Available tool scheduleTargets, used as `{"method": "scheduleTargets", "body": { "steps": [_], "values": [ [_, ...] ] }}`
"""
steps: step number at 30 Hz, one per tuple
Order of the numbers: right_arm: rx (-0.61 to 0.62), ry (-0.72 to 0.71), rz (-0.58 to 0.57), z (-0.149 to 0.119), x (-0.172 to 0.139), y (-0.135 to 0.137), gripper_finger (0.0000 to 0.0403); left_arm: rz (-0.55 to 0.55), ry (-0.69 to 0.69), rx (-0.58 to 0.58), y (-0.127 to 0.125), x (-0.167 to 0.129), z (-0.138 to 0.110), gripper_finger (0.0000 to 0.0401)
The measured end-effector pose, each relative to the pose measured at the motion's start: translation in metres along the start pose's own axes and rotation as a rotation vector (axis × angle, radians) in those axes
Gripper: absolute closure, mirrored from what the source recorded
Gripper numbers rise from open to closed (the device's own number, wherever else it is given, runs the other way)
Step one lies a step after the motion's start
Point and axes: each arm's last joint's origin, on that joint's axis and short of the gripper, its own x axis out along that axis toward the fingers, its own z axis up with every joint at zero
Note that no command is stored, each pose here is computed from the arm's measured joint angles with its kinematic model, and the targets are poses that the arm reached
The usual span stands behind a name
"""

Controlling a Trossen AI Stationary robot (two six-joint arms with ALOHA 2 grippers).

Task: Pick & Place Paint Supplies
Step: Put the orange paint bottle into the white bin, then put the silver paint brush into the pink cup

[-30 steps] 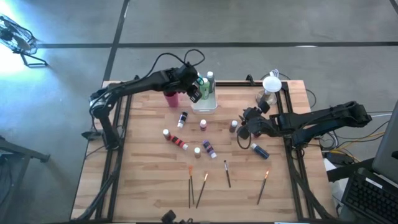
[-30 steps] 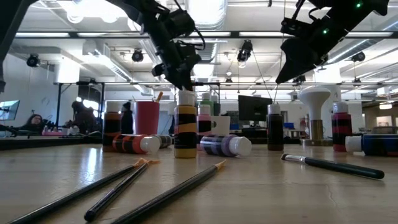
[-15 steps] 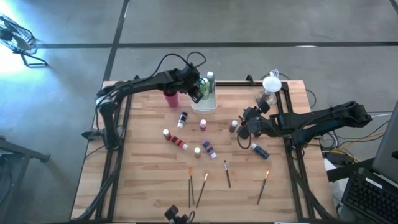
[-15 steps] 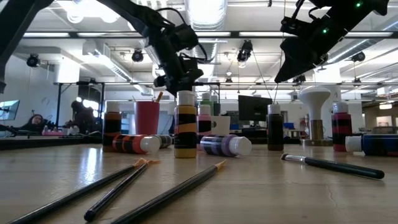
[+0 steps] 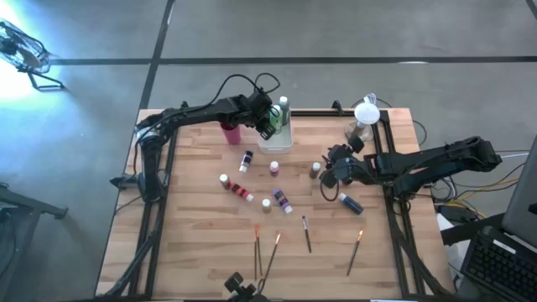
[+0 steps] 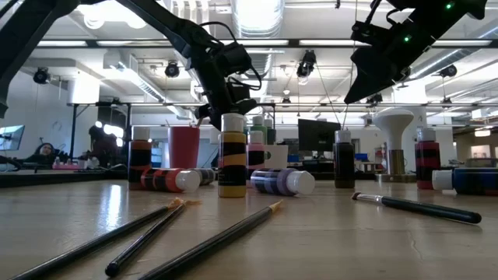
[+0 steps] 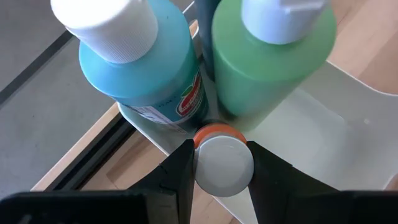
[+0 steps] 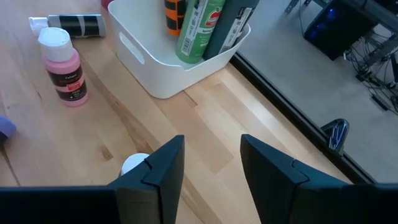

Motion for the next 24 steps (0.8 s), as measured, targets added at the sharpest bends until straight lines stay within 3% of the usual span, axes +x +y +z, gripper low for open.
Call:
{"method": "scheduleTargets", "body": {
  "steps": [7, 15, 24],
  "values": [
    [-0.005, 0.005, -0.002, -0.002, 0.001, 0.0, 0.0266, 0.001, 0.014, -0.003, 0.002, 0.007, -0.002, 0.0277],
    [-0.005, 0.006, -0.003, -0.002, 0.001, 0.0, 0.0271, 0.021, 0.006, -0.013, 0.007, 0.008, 0.0, 0.018],
    [-0.006, 0.006, -0.003, -0.002, 0.001, 0.0, 0.0244, 0.008, -0.043, -0.016, 0.009, -0.014, 0.021, 0.0175]
  ]
}}
